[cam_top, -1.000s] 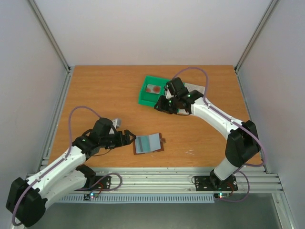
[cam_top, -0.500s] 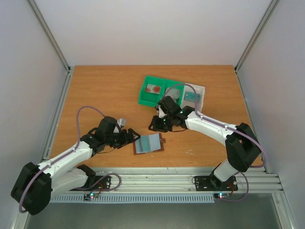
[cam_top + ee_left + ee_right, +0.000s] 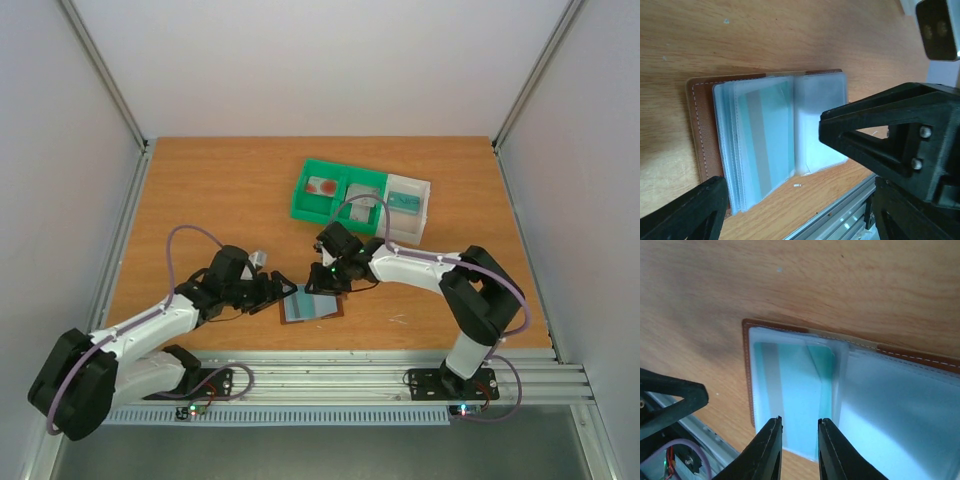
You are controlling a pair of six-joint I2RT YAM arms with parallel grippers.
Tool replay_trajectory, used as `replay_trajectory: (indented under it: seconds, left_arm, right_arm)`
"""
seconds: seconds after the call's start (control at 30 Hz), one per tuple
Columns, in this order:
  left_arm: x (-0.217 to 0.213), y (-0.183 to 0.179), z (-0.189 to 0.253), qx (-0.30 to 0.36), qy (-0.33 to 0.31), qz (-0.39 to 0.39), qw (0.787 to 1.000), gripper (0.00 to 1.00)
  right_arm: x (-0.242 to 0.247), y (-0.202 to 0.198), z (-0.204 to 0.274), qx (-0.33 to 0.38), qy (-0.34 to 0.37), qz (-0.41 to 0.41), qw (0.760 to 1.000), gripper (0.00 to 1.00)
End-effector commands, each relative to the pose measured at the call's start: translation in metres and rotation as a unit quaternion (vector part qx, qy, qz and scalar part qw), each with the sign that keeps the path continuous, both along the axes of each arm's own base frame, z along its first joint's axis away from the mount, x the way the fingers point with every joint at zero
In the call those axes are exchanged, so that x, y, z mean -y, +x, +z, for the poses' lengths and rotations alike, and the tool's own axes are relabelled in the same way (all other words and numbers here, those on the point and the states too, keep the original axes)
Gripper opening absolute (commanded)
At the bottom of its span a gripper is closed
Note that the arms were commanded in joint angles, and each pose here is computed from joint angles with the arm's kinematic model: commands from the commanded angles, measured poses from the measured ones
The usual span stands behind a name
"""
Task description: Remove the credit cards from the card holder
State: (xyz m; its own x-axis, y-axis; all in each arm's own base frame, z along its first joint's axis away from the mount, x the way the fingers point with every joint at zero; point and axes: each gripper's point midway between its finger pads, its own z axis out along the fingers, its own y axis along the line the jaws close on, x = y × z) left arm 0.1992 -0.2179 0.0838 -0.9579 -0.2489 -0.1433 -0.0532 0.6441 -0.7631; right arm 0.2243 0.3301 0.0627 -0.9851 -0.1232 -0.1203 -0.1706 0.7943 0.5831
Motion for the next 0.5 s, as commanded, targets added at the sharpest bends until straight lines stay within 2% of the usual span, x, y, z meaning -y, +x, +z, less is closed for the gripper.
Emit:
replay_trajectory:
  seconds: [0.0,0.47]
  left_arm:
    - [0.007,0.006,0.004,0.012,-0.021,-0.003,1.000,0.79]
    - [0.009,0.005,-0.004,0.002,-0.025,-0.007,1.000,0.79]
  right_arm:
    - [-0.011,-0.004,-0.013,-0.014,0.012,0.000,1.000,0.21]
    - [0.002,-0.012,-0.050,-0.031,-0.027,-0.012,0.999,0.17]
